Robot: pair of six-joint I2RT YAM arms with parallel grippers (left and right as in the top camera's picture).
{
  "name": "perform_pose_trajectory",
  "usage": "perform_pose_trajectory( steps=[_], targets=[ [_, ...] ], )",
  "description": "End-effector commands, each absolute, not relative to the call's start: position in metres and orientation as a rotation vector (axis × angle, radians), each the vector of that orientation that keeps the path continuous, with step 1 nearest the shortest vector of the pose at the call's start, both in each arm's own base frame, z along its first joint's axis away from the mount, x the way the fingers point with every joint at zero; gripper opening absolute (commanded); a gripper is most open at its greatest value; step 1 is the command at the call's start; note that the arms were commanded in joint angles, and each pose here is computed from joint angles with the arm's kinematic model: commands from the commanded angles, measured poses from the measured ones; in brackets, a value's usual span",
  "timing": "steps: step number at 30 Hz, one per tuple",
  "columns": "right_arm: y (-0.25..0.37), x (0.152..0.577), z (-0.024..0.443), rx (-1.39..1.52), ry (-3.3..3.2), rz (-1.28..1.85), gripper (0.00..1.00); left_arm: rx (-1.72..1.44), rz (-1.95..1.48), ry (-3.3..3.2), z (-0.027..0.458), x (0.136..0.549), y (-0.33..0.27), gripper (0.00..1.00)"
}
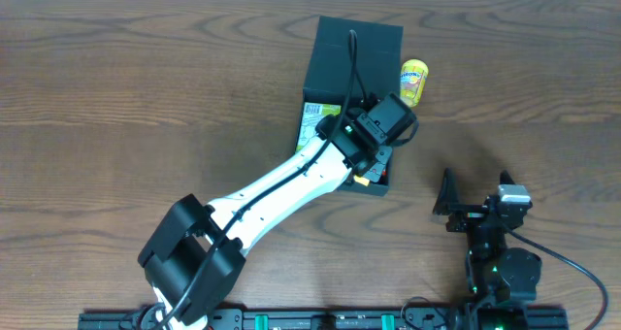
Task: Pack container
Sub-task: 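Carry the snack bar with the left gripper into the black box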
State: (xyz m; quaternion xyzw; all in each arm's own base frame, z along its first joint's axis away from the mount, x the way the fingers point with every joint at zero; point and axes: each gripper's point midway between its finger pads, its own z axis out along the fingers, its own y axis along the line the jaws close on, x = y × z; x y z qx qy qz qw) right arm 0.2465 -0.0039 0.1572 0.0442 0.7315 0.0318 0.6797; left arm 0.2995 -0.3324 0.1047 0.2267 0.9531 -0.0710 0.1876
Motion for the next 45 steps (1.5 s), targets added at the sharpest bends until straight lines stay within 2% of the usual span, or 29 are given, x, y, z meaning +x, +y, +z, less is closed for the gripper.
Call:
perform_pose_trajectory(
  steps=[1, 9, 19, 26, 35, 39, 41, 43, 44, 45],
  targets=[
    [-0.001, 0.246, 0.156, 0.100, 1.645, 0.089, 0.99, 0.585, -0.202, 2.722, 0.086, 0.295, -0.328, 0.11],
    [-0.001, 0.246, 0.156, 0.100, 1.644, 0.089, 0.99, 0.511, -0.096, 2.685, 0.062, 0.303, -0.311, 0.14],
    [-0.001, 0.246, 0.156, 0.100, 1.645, 0.089, 0.99, 0.449, -0.046, 2.577, 0.072, 0.326, -0.311, 0.15],
    [-0.001, 0.246, 0.156, 0.100, 1.645, 0.089, 0.99, 0.442, -0.087, 2.610, 0.067, 0.320, -0.315, 0.17],
    [-0.001, 0.246, 0.156, 0.100, 1.644, 0.089, 0.99, 0.444, -0.018, 2.651, 0.037, 0.320, -0.311, 0.18],
    [-0.001, 0.246, 0.156, 0.100, 1.645, 0.089, 0.99, 0.438, -0.004, 2.639, 0.039, 0.323, -0.309, 0.28],
    [-0.001, 0.246, 0.156, 0.100, 1.644, 0.089, 0.99, 0.424, 0.025, 2.618, 0.045, 0.326, -0.305, 0.41],
    [-0.001, 0.246, 0.156, 0.100, 1.644, 0.089, 0.99, 0.411, 0.043, 2.595, 0.055, 0.328, -0.301, 0.62],
    [-0.001, 0.246, 0.156, 0.100, 1.645, 0.089, 0.99, 0.418, 0.041, 2.581, 0.062, 0.329, -0.300, 0.68],
    [-0.001, 0.246, 0.156, 0.100, 1.645, 0.089, 0.99, 0.426, 0.032, 2.569, 0.069, 0.329, -0.301, 0.70]
  ],
)
